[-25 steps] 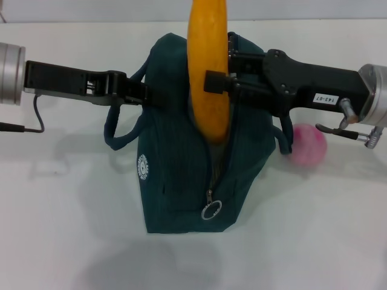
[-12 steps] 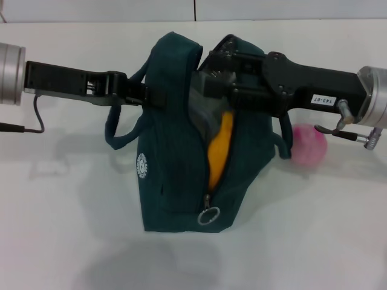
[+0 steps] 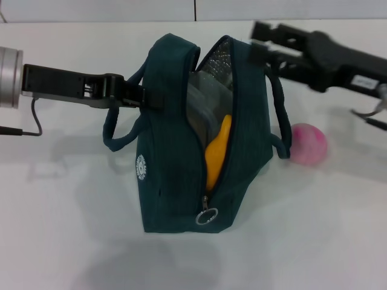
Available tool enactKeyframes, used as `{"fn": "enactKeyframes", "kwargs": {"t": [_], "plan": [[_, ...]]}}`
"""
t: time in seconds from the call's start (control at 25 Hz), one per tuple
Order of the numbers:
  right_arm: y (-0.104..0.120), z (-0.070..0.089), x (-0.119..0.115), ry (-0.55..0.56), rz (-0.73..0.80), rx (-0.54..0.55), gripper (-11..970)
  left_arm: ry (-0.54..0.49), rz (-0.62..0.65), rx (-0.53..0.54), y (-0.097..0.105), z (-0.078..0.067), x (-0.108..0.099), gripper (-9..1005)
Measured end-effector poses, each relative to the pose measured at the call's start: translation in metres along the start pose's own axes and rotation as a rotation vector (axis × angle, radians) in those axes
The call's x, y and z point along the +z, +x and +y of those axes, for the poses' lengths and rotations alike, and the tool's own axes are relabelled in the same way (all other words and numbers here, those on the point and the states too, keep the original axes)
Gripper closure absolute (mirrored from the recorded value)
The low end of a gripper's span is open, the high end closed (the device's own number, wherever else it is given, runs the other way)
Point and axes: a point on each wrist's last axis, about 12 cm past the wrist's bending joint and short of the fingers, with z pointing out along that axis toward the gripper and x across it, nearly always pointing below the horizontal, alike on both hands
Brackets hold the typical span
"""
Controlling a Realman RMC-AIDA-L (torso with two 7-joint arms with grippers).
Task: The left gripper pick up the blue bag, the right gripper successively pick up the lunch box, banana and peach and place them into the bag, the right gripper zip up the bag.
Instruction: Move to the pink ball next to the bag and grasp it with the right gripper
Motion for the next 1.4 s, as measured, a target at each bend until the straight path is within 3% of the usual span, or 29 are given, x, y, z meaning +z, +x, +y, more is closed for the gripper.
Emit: {"fn": "enactKeyframes", "kwargs": {"t": [0.36,0.68,1.0,1.4], "plan": [[-0.007,-0.016,-0.060,0.189,0.108,-0.038,301,-0.001,-0.002,-0.007,0.002,0.001,-0.001,944],[0.014,-0.020,-0.090,0.312,0.351,-0.075,299,0.001,0.000,-0.016,0.005,0.002,-0.002,944],[0.038,-0.026,-0.091,0.393,0.467,-0.071,298,0.003,0.003,-0.016,0.004,0.001,-0.001,944],[0.062,-0.036,-0.062,0.429,0.582,-0.093,300,0.006,0.006,-0.015,0.004,0.001,0.001,944]]}}
